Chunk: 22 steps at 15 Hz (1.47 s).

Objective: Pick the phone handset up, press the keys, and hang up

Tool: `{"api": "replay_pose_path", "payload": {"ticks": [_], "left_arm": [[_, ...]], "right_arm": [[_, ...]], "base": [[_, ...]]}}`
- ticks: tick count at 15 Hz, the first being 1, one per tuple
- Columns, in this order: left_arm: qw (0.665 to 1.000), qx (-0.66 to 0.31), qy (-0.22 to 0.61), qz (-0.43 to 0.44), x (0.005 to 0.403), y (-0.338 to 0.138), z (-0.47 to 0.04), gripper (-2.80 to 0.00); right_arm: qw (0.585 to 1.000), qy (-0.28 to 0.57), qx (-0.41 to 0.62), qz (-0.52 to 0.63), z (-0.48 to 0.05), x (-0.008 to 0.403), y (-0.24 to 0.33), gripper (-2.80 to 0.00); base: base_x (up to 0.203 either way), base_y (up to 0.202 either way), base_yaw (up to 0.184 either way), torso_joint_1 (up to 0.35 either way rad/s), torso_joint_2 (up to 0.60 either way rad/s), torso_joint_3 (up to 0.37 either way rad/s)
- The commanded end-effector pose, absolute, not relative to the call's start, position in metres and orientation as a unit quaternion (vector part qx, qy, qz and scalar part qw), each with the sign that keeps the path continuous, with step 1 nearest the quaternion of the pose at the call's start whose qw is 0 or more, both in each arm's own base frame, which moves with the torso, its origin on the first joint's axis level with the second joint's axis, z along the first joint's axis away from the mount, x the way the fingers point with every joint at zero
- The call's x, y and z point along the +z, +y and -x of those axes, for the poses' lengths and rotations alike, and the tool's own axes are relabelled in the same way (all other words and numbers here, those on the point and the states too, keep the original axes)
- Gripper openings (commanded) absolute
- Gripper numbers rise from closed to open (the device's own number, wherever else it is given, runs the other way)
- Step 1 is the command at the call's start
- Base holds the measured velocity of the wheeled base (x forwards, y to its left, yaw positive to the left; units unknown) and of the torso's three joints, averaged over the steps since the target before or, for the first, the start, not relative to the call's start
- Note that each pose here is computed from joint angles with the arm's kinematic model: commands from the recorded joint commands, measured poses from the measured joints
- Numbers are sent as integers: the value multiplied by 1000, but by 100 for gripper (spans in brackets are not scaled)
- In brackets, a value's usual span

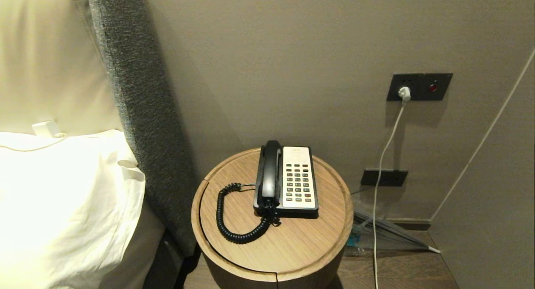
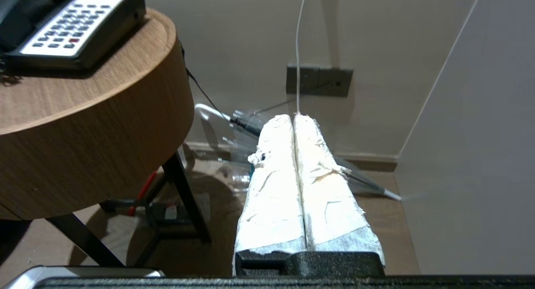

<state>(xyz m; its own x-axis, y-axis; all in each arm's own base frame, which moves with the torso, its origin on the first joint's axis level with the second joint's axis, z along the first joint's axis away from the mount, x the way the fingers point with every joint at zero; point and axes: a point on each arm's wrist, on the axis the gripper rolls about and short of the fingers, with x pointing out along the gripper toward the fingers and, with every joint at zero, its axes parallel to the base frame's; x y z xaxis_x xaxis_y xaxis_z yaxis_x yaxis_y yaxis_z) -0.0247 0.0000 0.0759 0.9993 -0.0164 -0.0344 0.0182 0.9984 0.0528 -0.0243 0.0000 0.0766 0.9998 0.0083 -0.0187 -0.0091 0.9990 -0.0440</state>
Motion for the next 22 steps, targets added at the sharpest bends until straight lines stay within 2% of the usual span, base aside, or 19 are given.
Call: {"api": "replay_pose_path", "payload": {"ticks": [1, 9, 22], "left_arm": [[999, -9, 17, -27, 76, 0, 25, -280], [999, -9, 17, -28, 76, 0, 25, -280], [999, -9, 17, -28, 76, 0, 25, -280]], "right_arm": [[1000, 4, 5, 22, 25, 76, 0, -280], [1000, 4, 5, 22, 25, 76, 0, -280], [1000, 3, 5, 21, 25, 76, 0, -280]], "base": [[0, 0, 0, 4, 6, 191], [0, 0, 0, 1, 0, 178], [0, 0, 0, 1, 0, 6]]}}
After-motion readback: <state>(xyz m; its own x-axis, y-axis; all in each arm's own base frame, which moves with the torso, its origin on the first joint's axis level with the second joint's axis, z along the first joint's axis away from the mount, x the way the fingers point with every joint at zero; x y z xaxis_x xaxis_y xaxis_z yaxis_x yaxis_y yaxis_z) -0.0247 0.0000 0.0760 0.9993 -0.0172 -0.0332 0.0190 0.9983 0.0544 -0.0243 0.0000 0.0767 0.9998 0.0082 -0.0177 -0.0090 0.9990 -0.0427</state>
